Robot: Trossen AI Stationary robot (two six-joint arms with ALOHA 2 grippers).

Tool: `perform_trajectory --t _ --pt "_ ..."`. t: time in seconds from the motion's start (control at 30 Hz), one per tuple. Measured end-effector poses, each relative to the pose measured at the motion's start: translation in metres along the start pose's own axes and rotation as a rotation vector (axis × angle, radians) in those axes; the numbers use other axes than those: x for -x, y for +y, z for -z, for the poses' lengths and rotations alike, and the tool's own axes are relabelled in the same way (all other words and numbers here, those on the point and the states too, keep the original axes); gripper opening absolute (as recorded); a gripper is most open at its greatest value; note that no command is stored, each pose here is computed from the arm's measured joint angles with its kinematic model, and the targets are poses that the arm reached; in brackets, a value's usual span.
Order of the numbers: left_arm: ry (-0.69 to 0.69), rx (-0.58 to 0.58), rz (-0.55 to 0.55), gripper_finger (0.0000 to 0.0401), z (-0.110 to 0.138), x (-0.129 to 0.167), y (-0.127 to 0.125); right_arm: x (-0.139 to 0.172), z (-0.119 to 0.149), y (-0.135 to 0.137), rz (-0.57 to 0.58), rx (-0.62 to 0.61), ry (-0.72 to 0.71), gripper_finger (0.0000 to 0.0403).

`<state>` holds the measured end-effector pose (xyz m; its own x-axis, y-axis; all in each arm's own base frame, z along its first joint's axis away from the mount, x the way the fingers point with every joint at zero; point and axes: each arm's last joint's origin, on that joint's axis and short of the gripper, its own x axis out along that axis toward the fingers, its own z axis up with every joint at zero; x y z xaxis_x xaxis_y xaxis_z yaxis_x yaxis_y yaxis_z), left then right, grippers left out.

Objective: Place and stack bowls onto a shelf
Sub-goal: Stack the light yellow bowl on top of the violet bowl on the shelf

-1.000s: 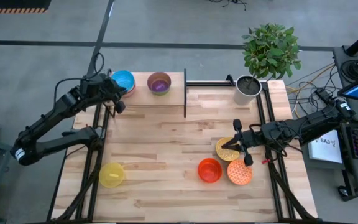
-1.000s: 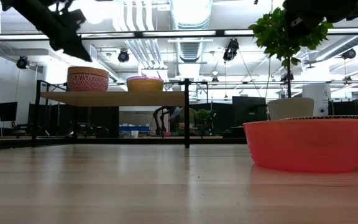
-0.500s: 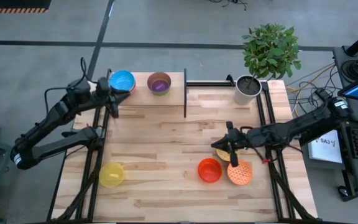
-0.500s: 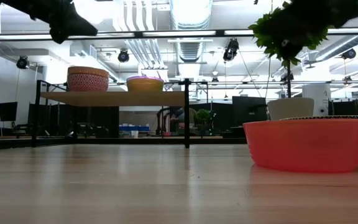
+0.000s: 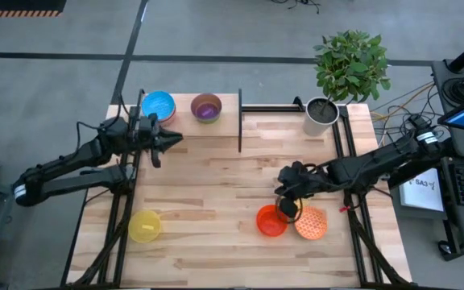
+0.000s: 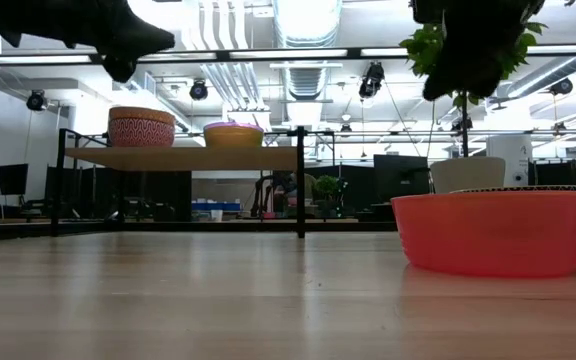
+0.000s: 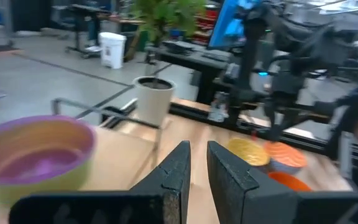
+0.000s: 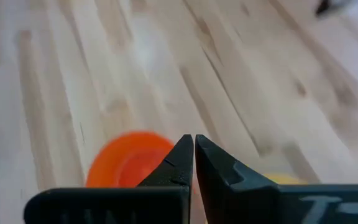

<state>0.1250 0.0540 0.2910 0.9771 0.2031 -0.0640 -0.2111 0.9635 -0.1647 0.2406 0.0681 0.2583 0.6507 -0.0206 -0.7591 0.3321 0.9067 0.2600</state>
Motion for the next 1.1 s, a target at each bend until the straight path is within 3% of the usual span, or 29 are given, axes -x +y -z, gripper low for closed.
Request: perform_trajectory --t 0.23,0.37,0.5,0.93,1.03,1.1 --pt "0.065 0.096 0.143 0.0036 0.005 -0.014 -0.019 -0.003 -0.005 0.008 0.042 -0.019 0.189 0.0009" --pt "0.191 0.177 0.238 0.0036 0.016 -0.027 -0.037 -0.007 -0.008 0.012 0.043 0.011 0.198 0.0009" --pt "0.339 0.197 0.262 0.0036 0.026 -0.039 -0.052 -0.011 -0.010 0.014 0.044 0.040 0.203 0.0009" --pt "0.937 0.088 0.096 0.0036 0.027 -0.061 -0.081 -0.023 -0.007 0.015 0.060 0.125 0.238 0.0009" --pt "1.112 0.114 0.092 0.0036 0.035 -0.058 -0.086 -0.024 -0.006 0.015 0.062 0.131 0.242 0.0009" --pt "1.252 0.178 0.026 0.0036 0.042 -0.053 -0.089 -0.024 -0.006 0.015 0.063 0.132 0.243 0.0009"
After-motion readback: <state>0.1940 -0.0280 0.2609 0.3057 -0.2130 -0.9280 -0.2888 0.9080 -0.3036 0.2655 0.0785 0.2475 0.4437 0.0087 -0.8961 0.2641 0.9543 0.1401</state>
